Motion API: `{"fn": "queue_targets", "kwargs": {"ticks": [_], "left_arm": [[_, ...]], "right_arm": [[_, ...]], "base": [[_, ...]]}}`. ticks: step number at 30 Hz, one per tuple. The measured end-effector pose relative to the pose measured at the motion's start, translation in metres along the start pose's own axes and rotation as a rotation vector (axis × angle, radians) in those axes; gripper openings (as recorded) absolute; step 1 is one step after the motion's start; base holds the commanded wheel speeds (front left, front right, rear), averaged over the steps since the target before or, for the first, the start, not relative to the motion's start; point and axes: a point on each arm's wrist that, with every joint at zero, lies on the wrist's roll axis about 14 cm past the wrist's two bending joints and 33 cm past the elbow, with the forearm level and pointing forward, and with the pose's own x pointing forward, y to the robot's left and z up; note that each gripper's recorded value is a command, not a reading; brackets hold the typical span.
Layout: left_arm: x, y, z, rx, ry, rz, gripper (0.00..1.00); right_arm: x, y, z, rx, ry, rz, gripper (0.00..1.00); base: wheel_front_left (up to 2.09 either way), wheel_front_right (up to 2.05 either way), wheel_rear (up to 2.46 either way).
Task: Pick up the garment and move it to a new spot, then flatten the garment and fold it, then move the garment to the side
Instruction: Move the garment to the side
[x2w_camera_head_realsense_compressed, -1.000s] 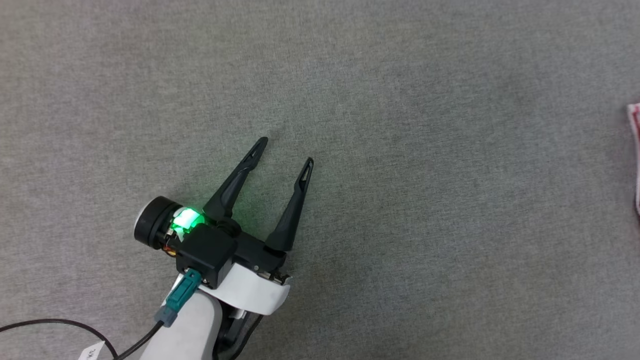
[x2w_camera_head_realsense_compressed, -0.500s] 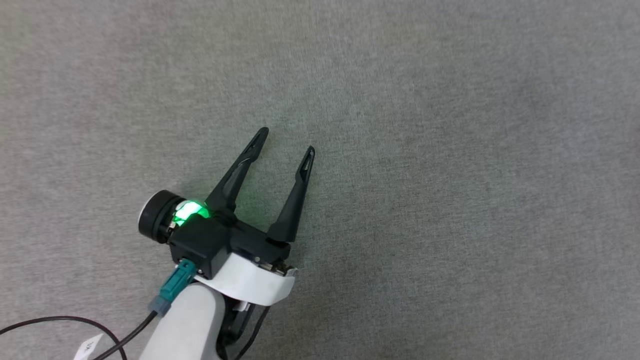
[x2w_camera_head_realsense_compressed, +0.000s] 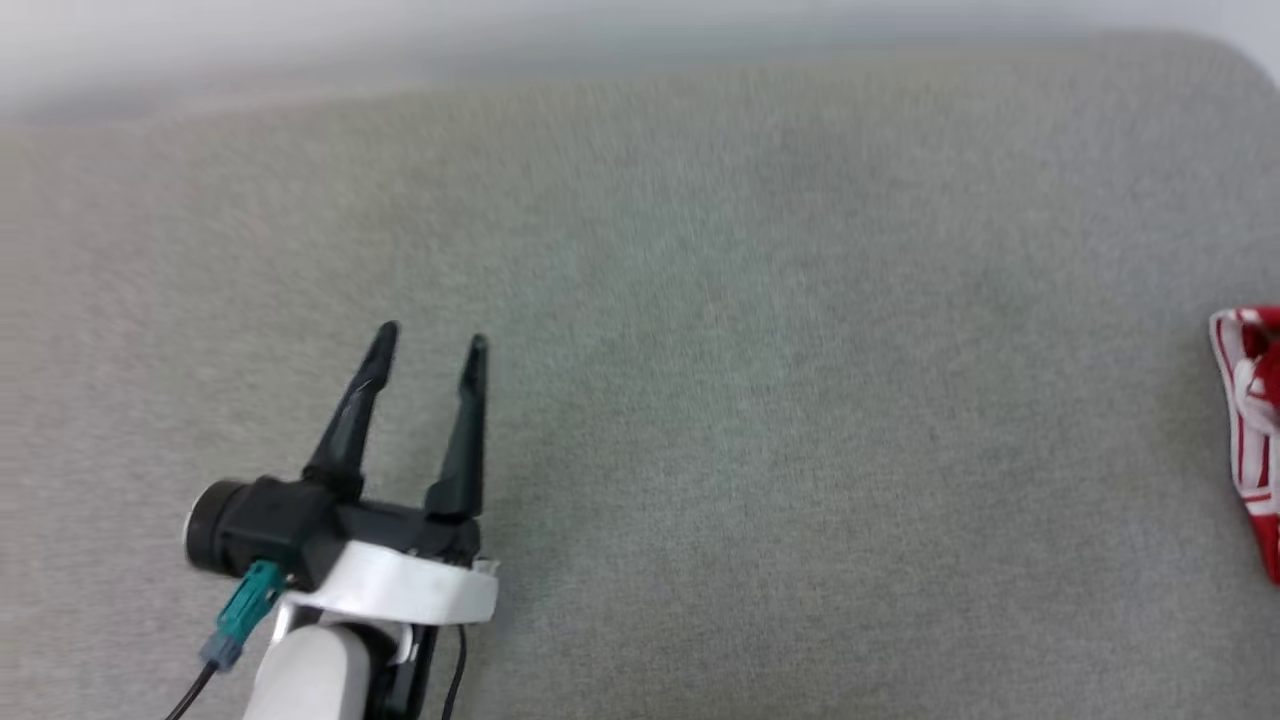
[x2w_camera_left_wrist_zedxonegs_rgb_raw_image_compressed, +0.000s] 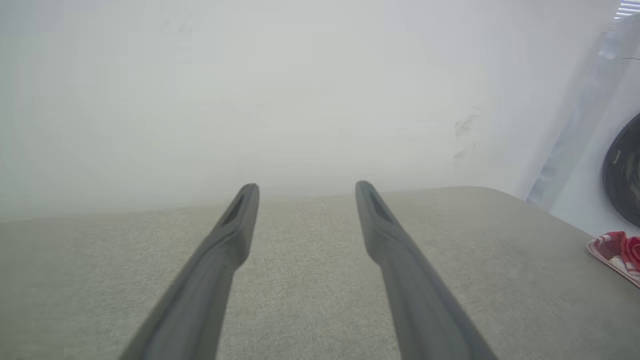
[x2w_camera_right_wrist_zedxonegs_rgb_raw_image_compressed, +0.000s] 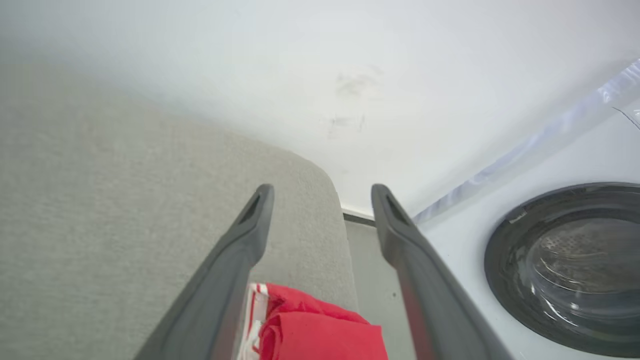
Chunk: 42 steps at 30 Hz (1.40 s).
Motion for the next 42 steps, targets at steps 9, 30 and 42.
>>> {"fn": "queue_targets", "kwargs": {"ticks": [9,30,42], "left_arm": [[-0.044,0.021,0.036,0.052,-0.051,0.118,1.00],[-0.089,0.029,0.023,0.083,0.024,0.188,1.00],[-0.092,0.033,0.020,0.081,0.032,0.207,1.00]], "right_arm": [[-0.062,0.051,0.059,0.373,-0.342,0.063,1.00],[-0.109,0.143,0.028,0.596,-0.389,0.171,1.00],[-0.108,0.149,0.029,0.597,-0.397,0.180,1.00]], "base": [[0.00,0.00,0.00],[0.00,0.00,0.00],[0.00,0.00,0.00]]}}
